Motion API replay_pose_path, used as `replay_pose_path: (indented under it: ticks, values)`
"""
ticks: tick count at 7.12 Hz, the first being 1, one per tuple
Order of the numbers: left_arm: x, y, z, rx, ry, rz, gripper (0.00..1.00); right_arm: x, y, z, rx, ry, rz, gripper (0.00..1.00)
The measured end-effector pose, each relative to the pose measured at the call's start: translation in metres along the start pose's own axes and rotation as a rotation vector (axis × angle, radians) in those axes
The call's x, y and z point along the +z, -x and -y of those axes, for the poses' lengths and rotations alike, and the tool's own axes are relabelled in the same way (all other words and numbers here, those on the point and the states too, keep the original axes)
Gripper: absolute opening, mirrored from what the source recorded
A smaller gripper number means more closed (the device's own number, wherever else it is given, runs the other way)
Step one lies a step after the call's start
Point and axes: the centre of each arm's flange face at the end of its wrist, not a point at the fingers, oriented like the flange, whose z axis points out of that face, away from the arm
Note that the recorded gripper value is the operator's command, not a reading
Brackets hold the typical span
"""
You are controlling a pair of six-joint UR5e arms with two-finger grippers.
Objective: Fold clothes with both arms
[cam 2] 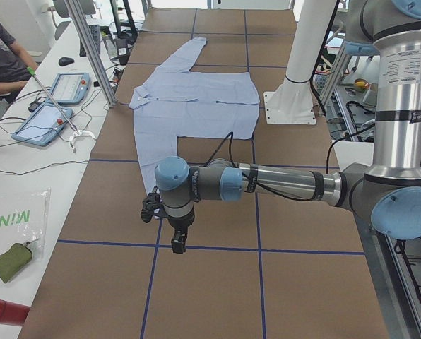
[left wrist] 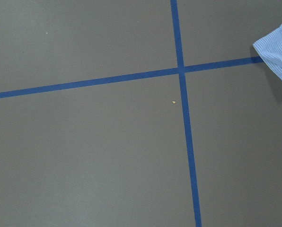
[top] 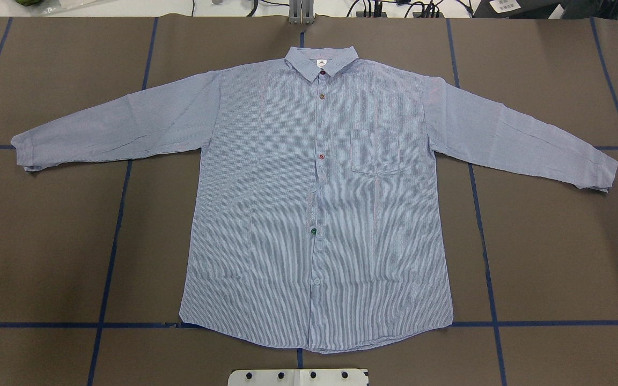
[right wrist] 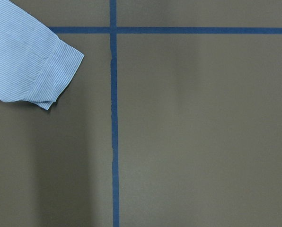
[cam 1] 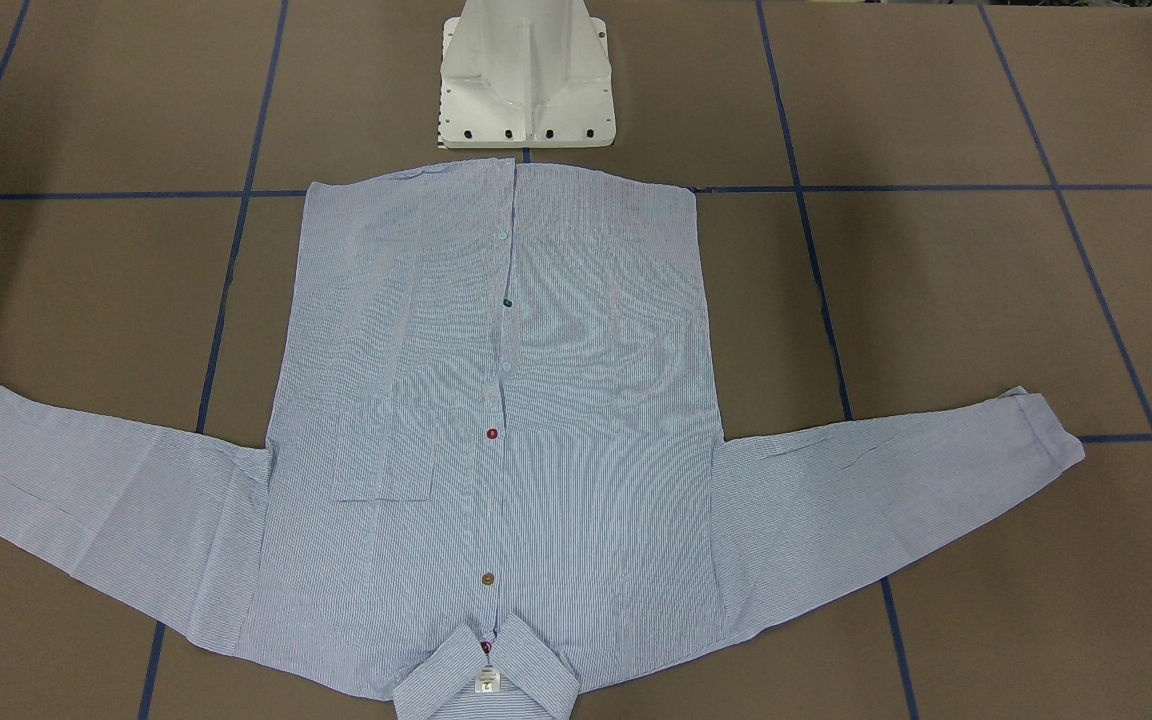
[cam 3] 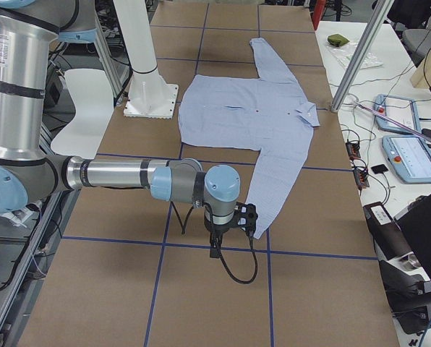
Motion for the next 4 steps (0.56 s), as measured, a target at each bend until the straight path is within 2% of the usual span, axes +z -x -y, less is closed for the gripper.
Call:
replay_pose_path:
  ticks: [4]
  values:
    - [-0.0027, -0.0025, 0.0025, 0.011, -0.008, -0.002, 1.00, -0.0031, 0.0024, 0.0020, -0.007, -0.008, 0.001, 1.00]
